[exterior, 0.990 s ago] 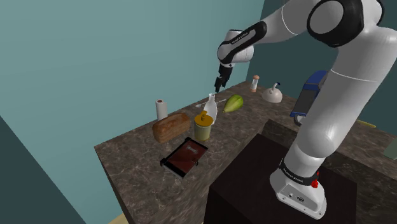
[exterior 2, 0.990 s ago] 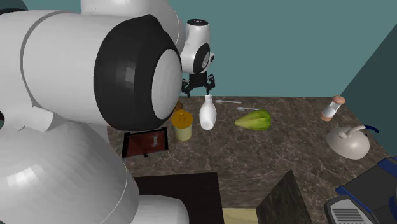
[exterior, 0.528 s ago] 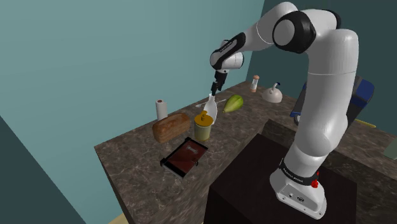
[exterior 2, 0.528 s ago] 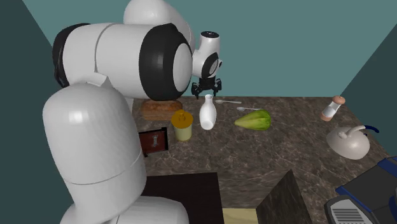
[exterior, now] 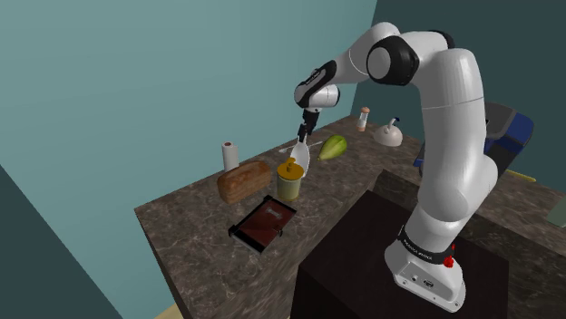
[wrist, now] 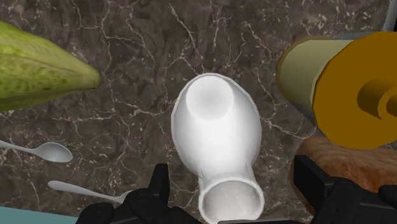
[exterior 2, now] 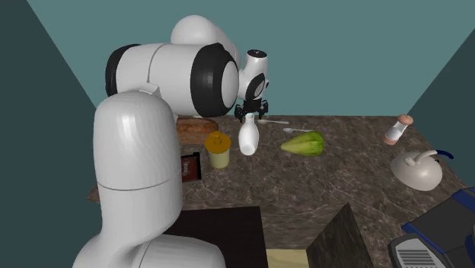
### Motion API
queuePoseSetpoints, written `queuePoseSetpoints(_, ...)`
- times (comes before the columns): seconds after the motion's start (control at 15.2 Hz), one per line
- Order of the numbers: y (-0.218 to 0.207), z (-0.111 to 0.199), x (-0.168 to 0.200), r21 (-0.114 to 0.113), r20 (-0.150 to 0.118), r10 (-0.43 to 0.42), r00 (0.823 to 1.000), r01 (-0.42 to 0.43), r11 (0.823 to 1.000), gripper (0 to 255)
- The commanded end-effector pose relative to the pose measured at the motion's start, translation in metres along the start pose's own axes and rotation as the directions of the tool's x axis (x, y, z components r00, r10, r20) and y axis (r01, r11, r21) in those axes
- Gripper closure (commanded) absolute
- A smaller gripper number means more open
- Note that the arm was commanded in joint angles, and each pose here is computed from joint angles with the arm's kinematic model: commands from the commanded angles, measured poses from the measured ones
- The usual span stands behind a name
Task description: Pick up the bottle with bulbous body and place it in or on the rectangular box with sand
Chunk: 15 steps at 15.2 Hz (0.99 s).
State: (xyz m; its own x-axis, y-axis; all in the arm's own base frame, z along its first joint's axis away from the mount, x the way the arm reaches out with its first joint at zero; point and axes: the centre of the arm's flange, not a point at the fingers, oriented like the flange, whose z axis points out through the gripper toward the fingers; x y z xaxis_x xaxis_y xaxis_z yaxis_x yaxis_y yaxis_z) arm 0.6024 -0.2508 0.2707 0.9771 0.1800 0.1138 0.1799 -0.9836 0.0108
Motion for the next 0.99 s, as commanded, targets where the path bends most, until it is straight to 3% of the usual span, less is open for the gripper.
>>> queuePoseSetpoints(0.0, 0.0005, 0.0113, -0.0004, 0.0, 0.0, 0.0, 1.0, 0.0, 1.0, 0)
queuePoseSetpoints(0.66, 0.0005, 0.0196, -0.0005, 0.0, 0.0, 0.0, 1.0, 0.0, 1.0, 0)
queuePoseSetpoints(0.73, 0.0005, 0.0196, -0.0005, 0.0, 0.0, 0.0, 1.0, 0.0, 1.0, 255)
queuePoseSetpoints(0.92, 0.0005, 0.0196, -0.0005, 0.0, 0.0, 0.0, 1.0, 0.0, 1.0, 255)
